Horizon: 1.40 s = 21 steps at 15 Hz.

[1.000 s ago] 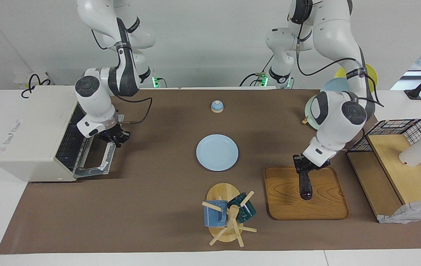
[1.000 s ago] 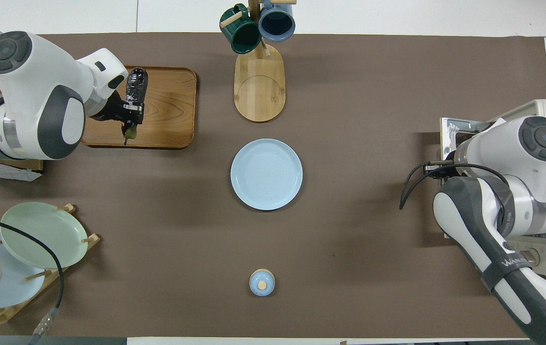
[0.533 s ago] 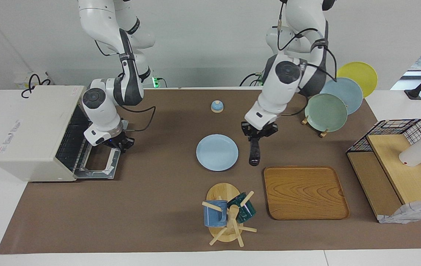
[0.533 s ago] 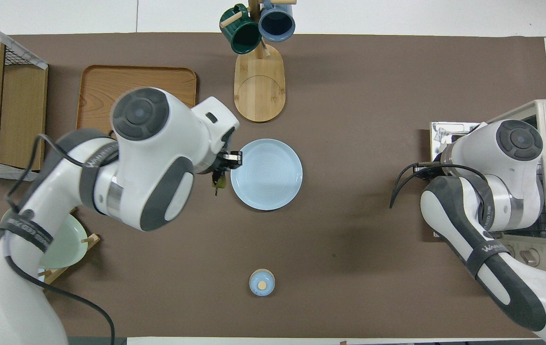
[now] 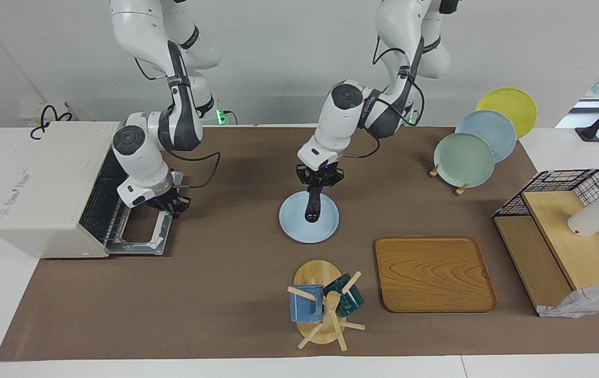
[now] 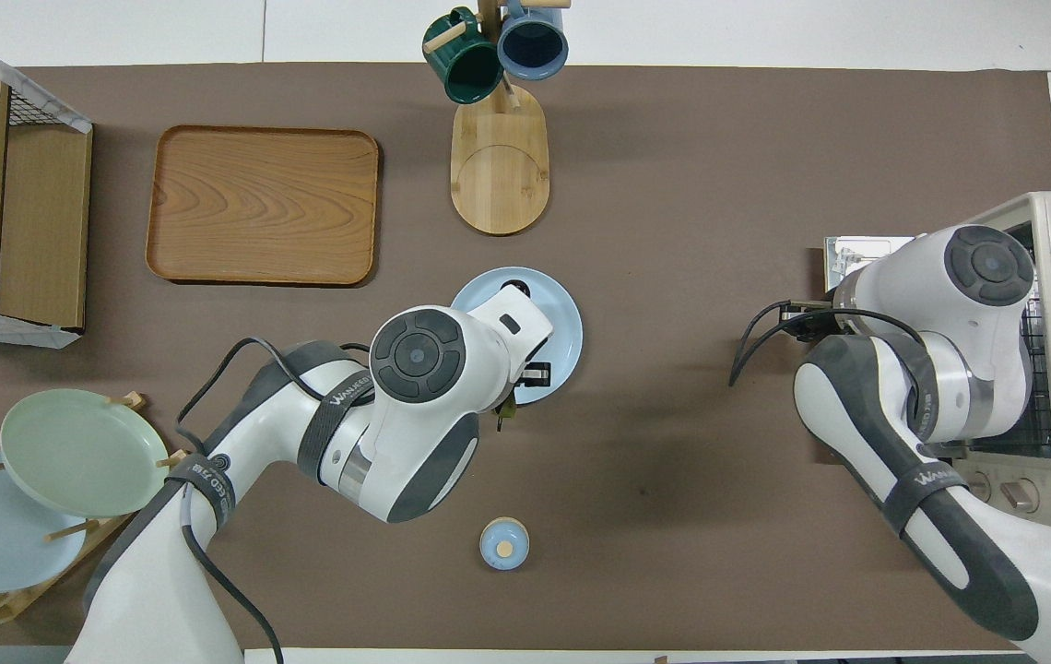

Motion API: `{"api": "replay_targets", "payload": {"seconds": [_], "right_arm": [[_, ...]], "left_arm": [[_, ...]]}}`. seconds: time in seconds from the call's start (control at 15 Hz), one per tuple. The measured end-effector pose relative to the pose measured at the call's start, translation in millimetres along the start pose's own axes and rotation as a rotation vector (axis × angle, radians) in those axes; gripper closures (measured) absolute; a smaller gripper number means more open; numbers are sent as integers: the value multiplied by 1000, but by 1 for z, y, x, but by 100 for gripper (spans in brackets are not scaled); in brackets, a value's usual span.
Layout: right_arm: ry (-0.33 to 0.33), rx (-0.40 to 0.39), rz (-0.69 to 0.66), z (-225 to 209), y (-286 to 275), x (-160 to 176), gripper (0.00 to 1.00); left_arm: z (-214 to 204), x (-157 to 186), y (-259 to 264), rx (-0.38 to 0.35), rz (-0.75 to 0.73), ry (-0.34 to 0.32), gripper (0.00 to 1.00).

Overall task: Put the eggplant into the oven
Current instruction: 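Carry the eggplant onto the blue plate with the left gripper, then release the eggplant and withdraw the left gripper while the right gripper reaches the plate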

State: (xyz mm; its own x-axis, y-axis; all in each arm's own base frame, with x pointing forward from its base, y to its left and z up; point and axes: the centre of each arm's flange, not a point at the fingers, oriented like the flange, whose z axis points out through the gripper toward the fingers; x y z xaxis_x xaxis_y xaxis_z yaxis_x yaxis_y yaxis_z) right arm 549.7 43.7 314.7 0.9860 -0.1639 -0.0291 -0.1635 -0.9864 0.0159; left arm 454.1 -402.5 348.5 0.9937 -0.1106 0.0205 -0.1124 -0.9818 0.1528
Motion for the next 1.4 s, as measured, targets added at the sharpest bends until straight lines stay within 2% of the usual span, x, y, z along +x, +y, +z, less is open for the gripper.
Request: {"api": "replay_targets", "payload": {"seconds": [0.13, 0.2, 0.53, 0.6, 0.73, 0.87, 1.0, 1.2, 1.4], "right_arm": [[2, 0, 12, -2, -11, -1, 99], [3, 0, 23, -3, -11, -1, 94], [9, 1, 37, -6, -13, 0, 42], [8, 1, 35, -5, -14, 0, 32], [7, 0, 31, -5, -16, -1, 12], [7, 0, 20, -6, -20, -2, 0], [11, 1, -4, -7, -24, -2, 0], [18, 3, -40, -18, -34, 1, 0], [-11, -9, -93, -52, -83, -2, 0]], "left_arm": [[4, 4, -5, 2, -10, 4, 71], [4, 5, -6, 1, -12, 8, 71], [16, 7, -4, -2, -16, 15, 70], [16, 7, -4, -2, -17, 15, 64], [14, 8, -5, -3, -22, 17, 45], [4, 15, -15, -2, -45, 17, 22], [-25, 34, -45, 8, -100, 2, 2], [-102, 74, -118, 22, -120, -40, 0], [-173, 103, -214, 17, -103, -45, 0]]}}
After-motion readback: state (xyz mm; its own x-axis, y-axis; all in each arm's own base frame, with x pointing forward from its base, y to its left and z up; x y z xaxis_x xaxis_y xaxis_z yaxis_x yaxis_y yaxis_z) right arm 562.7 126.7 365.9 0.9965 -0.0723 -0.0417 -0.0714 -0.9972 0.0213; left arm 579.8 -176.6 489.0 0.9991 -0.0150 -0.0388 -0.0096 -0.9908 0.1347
